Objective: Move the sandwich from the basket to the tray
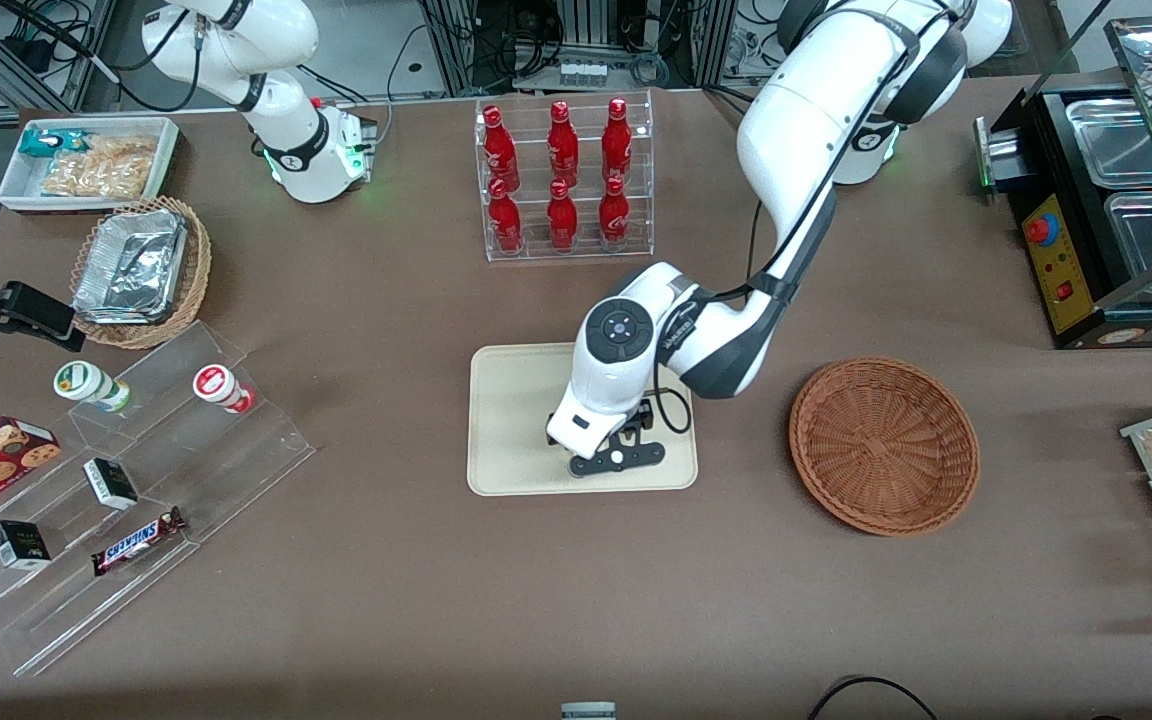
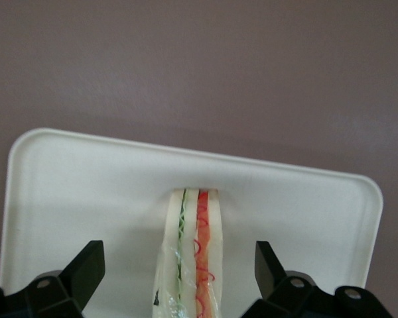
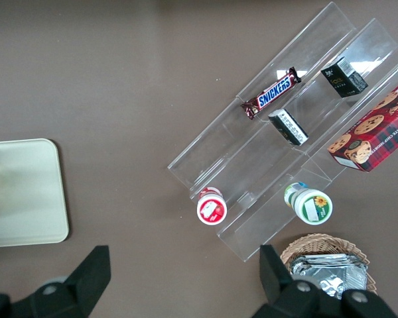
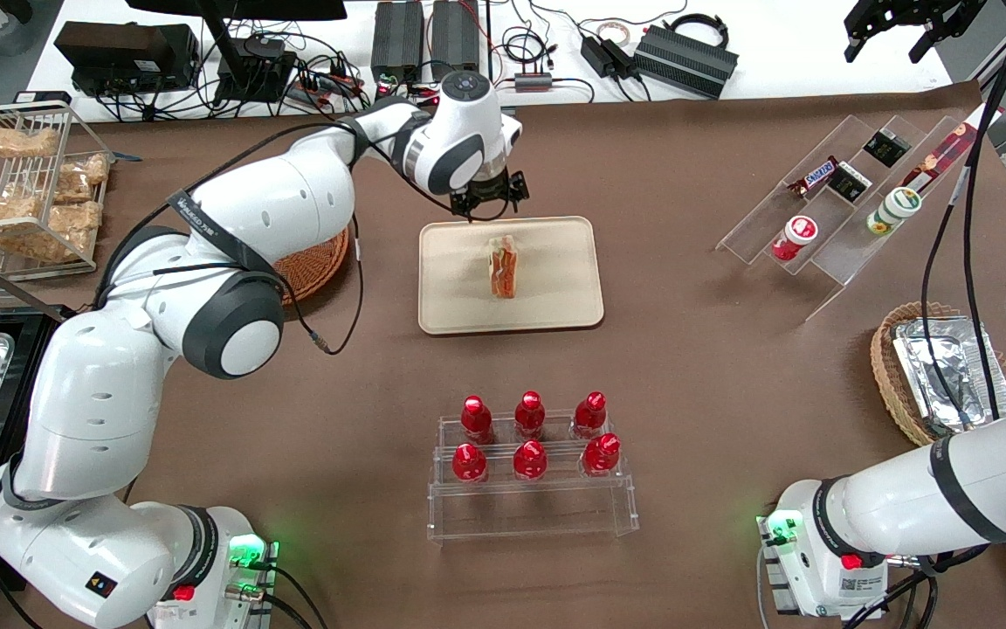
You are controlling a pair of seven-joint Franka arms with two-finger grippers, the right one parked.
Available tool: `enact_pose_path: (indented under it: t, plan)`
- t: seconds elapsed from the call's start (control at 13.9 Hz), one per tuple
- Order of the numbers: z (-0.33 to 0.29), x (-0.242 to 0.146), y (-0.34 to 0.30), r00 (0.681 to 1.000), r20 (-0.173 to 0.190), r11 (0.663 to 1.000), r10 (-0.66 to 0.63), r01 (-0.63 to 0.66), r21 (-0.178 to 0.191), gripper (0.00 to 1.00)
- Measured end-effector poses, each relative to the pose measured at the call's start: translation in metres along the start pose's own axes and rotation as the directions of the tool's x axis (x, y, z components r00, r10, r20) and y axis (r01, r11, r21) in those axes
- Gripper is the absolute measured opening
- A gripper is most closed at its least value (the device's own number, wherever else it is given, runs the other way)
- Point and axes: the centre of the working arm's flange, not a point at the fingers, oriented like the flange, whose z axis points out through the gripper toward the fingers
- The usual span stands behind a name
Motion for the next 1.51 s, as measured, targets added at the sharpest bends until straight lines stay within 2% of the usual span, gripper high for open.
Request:
enact_pose_path:
  t: [0.14, 0.36, 0.5, 0.65, 0.79, 0.86, 1.01, 1.15, 1.3, 1.37, 1.51]
  plan:
    - [-0.034, 0.024, -0.026, 0.999, -0.001, 0.999, -0.034, 0.034, 0.039, 1.00]
    - [-0.095, 0.079, -0.105, 1.000, -0.002, 0.998, -0.026, 0.026, 0.056, 1.00]
    - [-0.120, 0.101, -0.167, 0.999, 0.050, 0.995, -0.002, -0.003, 0.097, 1.00]
    - [-0.147, 0.114, -0.229, 0.990, 0.136, 0.989, 0.040, -0.058, 0.136, 1.00]
    - [-0.186, 0.125, -0.292, 0.975, 0.210, 0.988, 0.069, -0.096, 0.119, 1.00]
    - [-0.206, 0.129, -0.322, 0.970, 0.231, 0.988, 0.081, -0.108, 0.107, 1.00]
    - [-0.248, 0.123, -0.362, 0.963, 0.256, 0.988, 0.079, -0.110, 0.106, 1.00]
    - [-0.292, 0.107, -0.379, 0.962, 0.260, 0.987, 0.085, -0.116, 0.109, 1.00]
    - [-0.331, 0.082, -0.387, 0.957, 0.278, 0.986, 0.086, -0.122, 0.117, 1.00]
    - [-0.350, 0.070, -0.391, 0.956, 0.280, 0.985, 0.085, -0.123, 0.120, 1.00]
    - [-0.383, 0.050, -0.396, 0.960, 0.256, 0.983, 0.109, -0.141, 0.114, 1.00]
